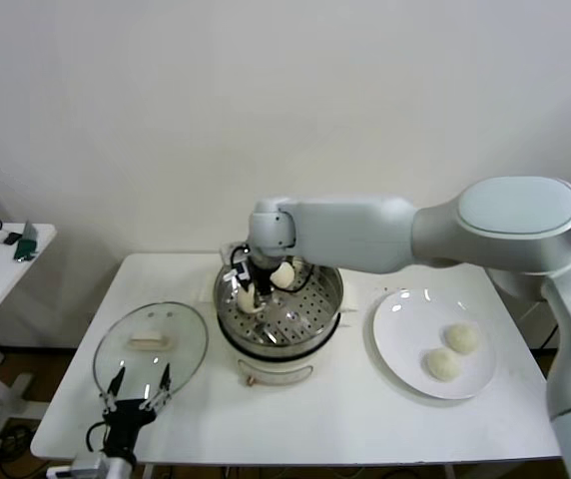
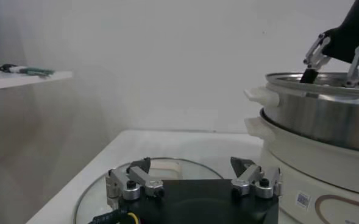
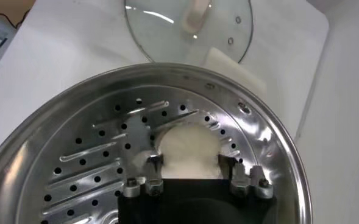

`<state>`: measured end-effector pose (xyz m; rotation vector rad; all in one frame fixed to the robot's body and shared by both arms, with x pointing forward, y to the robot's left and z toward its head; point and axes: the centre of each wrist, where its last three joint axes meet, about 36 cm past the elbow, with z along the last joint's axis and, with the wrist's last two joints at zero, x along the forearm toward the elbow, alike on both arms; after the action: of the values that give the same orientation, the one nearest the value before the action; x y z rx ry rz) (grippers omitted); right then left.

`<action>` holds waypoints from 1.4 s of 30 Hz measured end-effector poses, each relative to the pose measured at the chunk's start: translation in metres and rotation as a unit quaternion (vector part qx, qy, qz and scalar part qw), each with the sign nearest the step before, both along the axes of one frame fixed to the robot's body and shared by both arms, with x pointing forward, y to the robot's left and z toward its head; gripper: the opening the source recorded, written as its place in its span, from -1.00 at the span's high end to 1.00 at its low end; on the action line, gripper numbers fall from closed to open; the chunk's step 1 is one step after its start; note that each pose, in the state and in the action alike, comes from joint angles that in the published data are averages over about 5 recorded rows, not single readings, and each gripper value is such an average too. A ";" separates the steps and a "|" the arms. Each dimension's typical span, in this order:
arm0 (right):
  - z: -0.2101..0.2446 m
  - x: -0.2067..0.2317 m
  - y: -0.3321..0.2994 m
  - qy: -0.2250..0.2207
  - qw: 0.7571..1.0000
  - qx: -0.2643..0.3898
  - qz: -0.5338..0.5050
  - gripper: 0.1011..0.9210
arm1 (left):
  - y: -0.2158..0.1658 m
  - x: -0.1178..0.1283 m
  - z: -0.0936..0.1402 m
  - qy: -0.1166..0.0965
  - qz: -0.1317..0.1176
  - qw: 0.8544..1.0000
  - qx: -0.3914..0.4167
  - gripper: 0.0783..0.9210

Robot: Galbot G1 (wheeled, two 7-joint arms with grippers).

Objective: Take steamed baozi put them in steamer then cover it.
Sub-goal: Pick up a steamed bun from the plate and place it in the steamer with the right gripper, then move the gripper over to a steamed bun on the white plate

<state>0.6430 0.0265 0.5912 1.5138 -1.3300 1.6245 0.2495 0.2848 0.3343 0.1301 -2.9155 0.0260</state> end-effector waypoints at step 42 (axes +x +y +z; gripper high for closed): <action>-0.018 -0.029 -0.397 0.115 0.978 -0.074 -0.156 -0.76 | -0.002 -0.001 0.004 -0.005 0.002 1.000 -0.004 -0.77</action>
<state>0.6135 -0.3701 0.5737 1.2872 -1.2188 1.2793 0.2490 0.2828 0.3379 0.1341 -2.9250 0.0383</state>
